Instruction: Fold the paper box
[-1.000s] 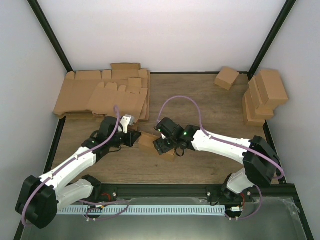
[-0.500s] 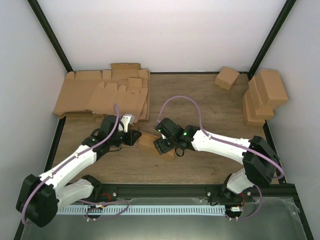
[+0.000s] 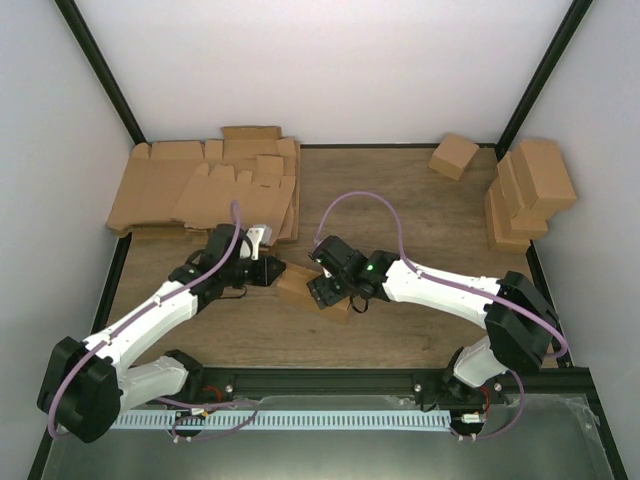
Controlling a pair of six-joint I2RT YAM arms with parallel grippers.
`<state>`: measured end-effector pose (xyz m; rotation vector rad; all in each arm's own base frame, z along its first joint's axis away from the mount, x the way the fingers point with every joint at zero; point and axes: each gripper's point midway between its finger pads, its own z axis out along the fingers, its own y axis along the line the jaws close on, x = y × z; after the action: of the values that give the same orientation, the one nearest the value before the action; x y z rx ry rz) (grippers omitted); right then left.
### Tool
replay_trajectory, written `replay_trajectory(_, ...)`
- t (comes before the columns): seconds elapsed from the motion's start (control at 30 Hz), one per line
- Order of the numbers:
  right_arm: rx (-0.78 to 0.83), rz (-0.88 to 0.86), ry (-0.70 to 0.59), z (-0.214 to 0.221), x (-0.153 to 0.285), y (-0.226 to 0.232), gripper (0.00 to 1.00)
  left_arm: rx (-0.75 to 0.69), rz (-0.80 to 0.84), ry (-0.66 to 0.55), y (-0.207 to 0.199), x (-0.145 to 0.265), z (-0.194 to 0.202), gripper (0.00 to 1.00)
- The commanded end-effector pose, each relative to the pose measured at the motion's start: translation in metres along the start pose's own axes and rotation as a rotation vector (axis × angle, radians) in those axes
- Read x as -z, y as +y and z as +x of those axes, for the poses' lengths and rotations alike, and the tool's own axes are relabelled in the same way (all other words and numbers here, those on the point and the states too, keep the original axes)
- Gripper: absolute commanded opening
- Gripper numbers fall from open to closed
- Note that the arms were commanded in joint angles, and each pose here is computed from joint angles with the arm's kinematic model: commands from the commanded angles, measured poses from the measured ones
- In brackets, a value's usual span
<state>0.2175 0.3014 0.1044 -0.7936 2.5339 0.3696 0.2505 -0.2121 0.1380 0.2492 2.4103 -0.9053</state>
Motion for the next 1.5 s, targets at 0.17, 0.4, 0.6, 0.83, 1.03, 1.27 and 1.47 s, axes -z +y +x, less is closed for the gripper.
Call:
replay_trajectory(0.17, 0.032, 0.045, 0.045, 0.009, -0.006, -0.006, 0.79, -0.056, -0.089, 0.043, 0.018, 0.003, 0.018, 0.07)
replay_trajectory(0.4, 0.042, 0.057, 0.045, 0.009, -0.005, -0.007, 0.79, -0.134, -0.166, 0.001, 0.019, 0.02, -0.001, 0.07)
replay_trajectory(0.6, 0.045, 0.062, 0.049, 0.008, -0.004, -0.008, 0.79, -0.146, -0.161, 0.047, 0.02, 0.013, 0.005, 0.07)
replay_trajectory(0.83, 0.047, 0.067, 0.049, 0.009, -0.003, -0.009, 0.79, -0.133, -0.135, 0.071, 0.02, 0.008, 0.015, 0.07)
replay_trajectory(1.03, 0.047, 0.091, 0.033, 0.004, 0.004, -0.013, 0.81, -0.158, -0.182, 0.073, 0.026, 0.006, 0.021, 0.04)
replay_trajectory(1.27, 0.031, 0.106, -0.006, -0.003, 0.023, -0.017, 0.84, -0.205, -0.259, 0.081, 0.026, 0.0, 0.03, 0.04)
replay_trajectory(1.47, 0.035, 0.157, -0.007, 0.0, 0.034, -0.028, 0.86, -0.229, -0.307, 0.088, 0.027, 0.0, 0.031, 0.04)
